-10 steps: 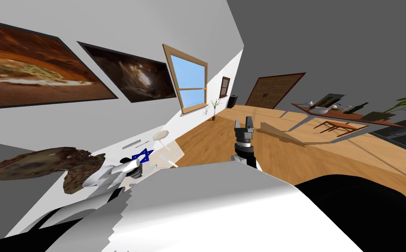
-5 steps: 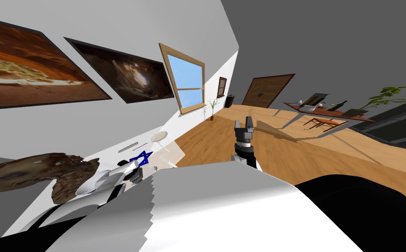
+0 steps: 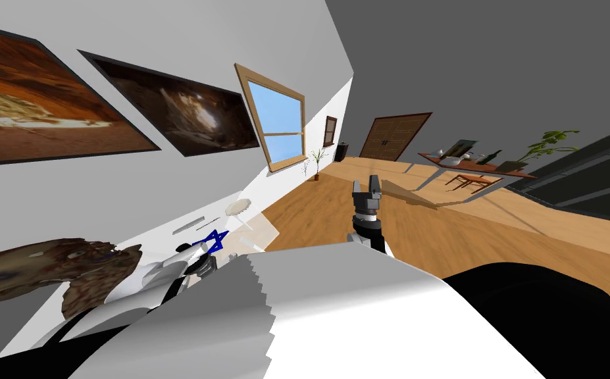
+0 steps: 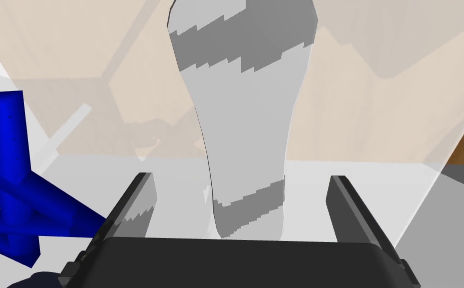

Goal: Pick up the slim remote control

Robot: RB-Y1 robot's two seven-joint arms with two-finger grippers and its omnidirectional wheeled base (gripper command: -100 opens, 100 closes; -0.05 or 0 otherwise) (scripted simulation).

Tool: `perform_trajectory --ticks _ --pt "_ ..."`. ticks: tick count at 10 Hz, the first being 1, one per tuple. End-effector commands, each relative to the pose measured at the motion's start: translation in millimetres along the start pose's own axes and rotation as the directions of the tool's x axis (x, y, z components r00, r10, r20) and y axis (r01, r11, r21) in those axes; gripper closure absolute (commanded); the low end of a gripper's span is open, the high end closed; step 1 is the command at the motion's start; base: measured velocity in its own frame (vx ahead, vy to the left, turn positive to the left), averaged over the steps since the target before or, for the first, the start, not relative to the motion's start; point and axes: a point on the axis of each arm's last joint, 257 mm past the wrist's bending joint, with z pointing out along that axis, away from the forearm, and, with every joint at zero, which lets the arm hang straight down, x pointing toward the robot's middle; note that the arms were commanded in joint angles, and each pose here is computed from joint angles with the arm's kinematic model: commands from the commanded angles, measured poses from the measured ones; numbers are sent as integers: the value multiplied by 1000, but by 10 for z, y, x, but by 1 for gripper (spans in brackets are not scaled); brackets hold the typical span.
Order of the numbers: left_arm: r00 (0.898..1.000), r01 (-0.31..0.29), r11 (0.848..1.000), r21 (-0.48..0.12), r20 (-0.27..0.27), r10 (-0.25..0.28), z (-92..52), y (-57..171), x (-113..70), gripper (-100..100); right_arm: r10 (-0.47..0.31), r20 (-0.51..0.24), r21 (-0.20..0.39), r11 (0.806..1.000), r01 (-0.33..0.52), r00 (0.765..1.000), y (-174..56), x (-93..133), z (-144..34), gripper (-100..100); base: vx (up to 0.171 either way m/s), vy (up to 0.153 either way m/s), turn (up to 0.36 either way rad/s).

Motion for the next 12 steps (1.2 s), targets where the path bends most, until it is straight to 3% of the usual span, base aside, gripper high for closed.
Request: perform_trajectory --ticks 1,3,4,5,12 --pt "1000 4 1000 -8 -3 -4 21 22 -9 -100 0 0 0 1000 0 1000 0 0 0 0 3 24 4" --pt "1000 10 1000 -17 -7 -10 29 51 1 -100 0 0 0 1000 0 1000 0 0 0 0 1 12 -17" --pt "1000 10 1000 -19 -7 -10 31 55 1 0 0 0 0 1000 0 1000 0 0 0 0 0 0 0" --pt "1000 -13 1000 -15 -11 13 60 85 -16 -100 0 0 0 1000 0 1000 0 0 0 0 49 8 163" --pt "993 -118 993 3 -20 118 198 244 -126 -100 0 0 0 1000 0 1000 0 0 -1 0 130 -14 158"
